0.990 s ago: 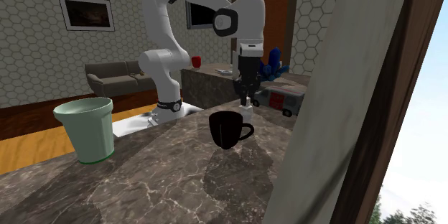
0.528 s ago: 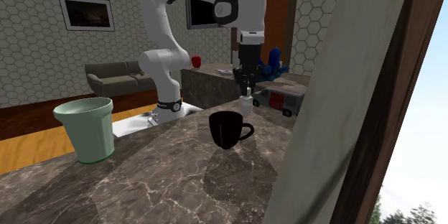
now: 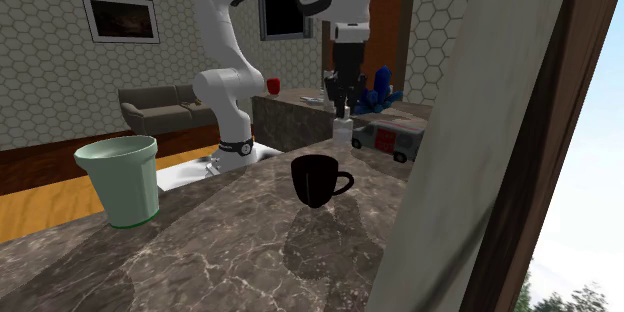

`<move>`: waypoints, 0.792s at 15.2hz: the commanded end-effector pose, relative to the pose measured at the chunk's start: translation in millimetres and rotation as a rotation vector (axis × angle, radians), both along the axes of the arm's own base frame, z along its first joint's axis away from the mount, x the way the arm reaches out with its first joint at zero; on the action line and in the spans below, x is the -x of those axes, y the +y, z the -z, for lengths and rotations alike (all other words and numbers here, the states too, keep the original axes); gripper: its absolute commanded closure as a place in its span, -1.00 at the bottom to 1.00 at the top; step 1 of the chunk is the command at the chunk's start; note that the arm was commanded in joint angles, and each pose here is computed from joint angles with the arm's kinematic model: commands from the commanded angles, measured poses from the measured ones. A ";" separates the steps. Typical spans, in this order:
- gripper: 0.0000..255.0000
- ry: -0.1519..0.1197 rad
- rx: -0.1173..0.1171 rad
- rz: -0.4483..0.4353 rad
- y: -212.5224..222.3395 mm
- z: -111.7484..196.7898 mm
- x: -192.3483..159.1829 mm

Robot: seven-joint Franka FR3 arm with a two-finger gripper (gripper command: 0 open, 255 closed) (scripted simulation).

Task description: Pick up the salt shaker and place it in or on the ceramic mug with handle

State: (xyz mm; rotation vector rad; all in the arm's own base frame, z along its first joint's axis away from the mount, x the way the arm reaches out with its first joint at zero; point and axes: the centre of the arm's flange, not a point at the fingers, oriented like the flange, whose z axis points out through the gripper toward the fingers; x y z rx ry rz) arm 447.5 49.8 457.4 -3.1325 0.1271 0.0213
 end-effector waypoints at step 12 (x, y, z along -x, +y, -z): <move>1.00 0.001 0.000 0.000 0.8 -68.7 0.6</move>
